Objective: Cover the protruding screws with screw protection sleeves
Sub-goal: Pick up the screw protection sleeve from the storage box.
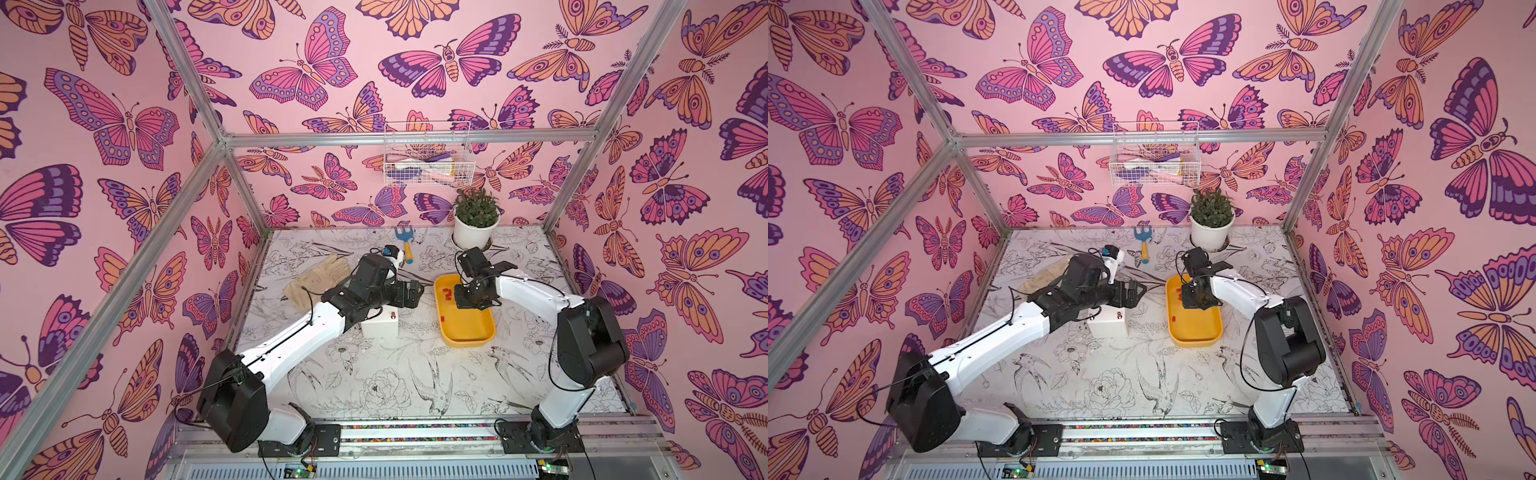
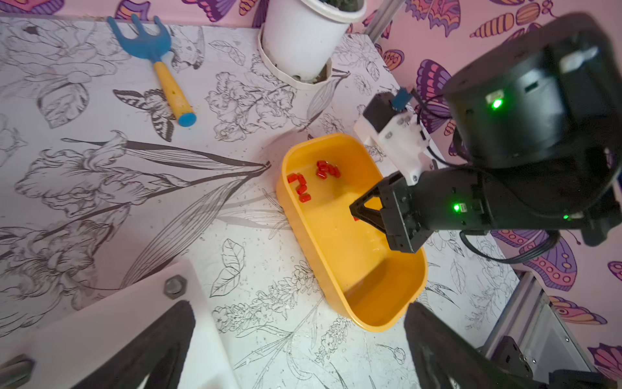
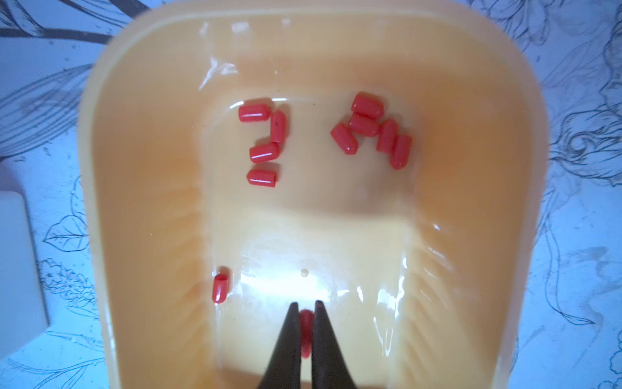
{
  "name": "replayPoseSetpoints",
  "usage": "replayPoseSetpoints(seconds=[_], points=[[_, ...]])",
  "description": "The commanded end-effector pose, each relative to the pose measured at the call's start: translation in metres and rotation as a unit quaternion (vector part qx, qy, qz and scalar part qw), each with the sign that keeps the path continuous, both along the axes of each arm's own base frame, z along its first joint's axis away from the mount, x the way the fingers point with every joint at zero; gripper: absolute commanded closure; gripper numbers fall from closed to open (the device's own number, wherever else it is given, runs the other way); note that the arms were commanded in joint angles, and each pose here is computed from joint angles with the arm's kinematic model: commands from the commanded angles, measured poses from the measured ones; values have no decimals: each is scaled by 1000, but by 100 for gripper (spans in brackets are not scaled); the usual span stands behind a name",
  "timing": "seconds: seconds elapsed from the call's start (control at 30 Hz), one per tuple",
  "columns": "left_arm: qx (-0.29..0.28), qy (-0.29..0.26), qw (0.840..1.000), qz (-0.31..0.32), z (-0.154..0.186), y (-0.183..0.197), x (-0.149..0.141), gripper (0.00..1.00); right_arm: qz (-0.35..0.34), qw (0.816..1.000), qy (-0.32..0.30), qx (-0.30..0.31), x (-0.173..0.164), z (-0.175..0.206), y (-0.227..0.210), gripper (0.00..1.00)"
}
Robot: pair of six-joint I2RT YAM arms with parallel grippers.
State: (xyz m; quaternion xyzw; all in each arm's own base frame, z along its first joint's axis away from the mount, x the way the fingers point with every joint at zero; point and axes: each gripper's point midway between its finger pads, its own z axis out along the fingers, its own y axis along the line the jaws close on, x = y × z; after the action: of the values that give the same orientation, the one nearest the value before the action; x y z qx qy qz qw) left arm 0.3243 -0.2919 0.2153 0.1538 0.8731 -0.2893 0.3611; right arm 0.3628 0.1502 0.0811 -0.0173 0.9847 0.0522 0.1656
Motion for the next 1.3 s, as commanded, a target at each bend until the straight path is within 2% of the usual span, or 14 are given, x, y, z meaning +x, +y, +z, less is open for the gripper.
replayPoseSetpoints(seconds=[0.0, 0.4, 0.73, 1.27], points=[[7, 18, 1000, -19, -8, -18, -7, 0, -3, 999, -27, 25, 6, 31, -2, 90], [-14, 33, 998, -47, -24, -66, -7, 0, -28, 990, -97, 98, 10, 89, -11, 89], [-41, 42, 996, -62, -42, -99, 1, 1, -31, 984, -116, 132, 10, 108, -5, 89], [-118, -7, 991, -61, -45, -132, 21, 0, -36, 975, -127, 178, 7, 121, 4, 87]])
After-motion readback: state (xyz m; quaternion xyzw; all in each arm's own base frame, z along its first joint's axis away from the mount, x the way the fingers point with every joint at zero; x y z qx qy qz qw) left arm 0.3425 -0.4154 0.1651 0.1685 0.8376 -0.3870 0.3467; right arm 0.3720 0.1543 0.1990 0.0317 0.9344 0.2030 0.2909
